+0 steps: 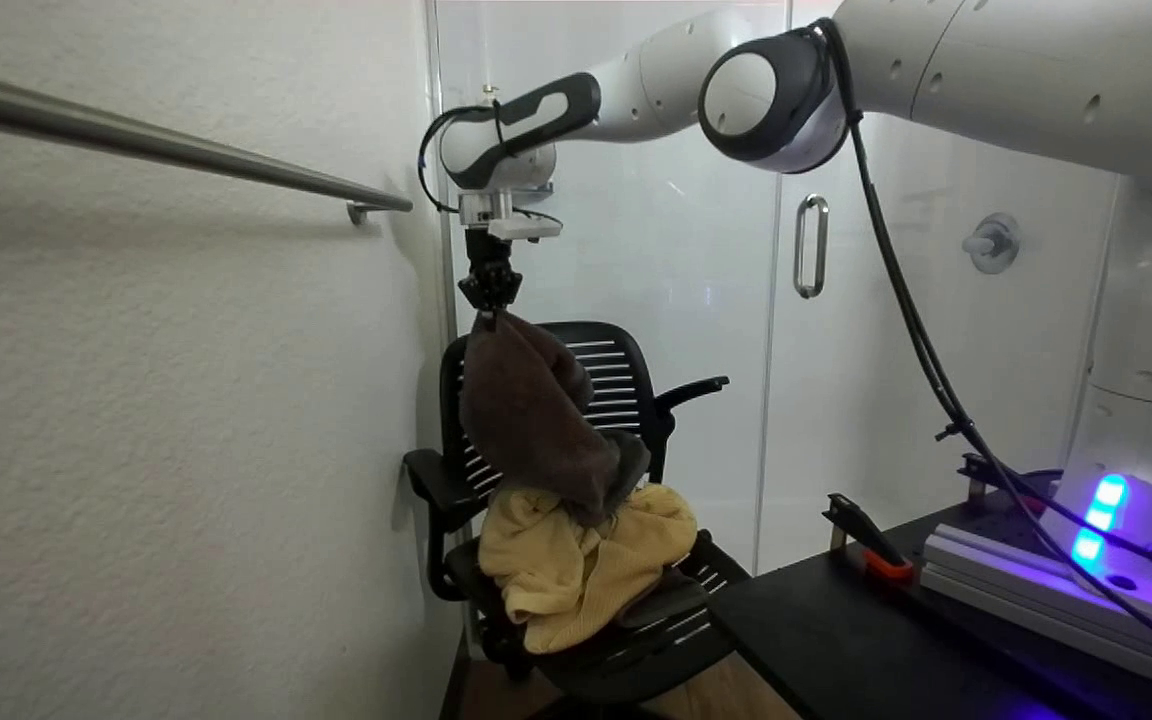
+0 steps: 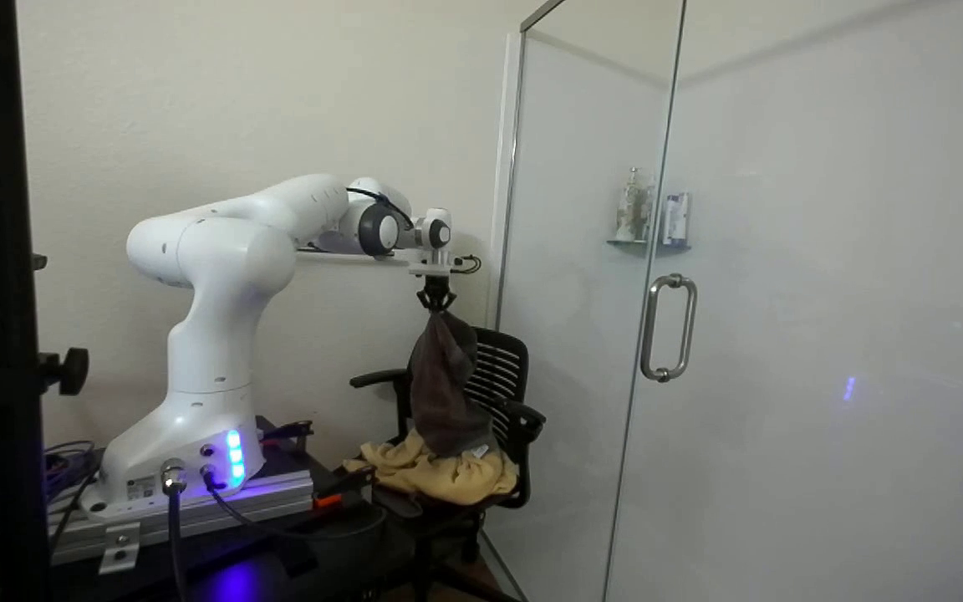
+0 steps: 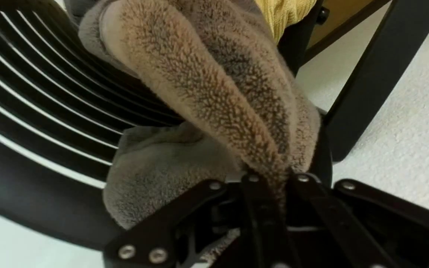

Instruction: Hang the dark towel on the back of the chair

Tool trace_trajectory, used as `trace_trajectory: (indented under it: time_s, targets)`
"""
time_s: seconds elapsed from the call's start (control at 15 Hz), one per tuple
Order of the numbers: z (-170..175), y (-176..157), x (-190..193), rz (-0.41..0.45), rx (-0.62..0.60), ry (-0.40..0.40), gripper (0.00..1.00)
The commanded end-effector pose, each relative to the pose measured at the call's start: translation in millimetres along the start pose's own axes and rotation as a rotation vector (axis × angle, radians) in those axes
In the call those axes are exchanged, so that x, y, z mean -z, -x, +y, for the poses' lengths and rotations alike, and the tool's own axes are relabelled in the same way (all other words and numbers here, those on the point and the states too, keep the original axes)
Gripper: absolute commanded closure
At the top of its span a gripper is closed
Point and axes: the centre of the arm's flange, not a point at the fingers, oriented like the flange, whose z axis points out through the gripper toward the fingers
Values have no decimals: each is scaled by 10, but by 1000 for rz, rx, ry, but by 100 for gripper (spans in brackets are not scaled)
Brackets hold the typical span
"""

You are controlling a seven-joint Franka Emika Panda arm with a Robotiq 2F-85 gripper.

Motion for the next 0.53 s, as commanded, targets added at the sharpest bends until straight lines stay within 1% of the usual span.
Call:
trace_trajectory:
  time_s: [0.0, 0.27, 0.47]
  targets:
    - [-195, 540, 720, -24, -110, 165, 97]
    - [-242, 755, 1441, 23, -289, 309, 97]
    - [-174, 943, 1902, 55, -435, 379, 97]
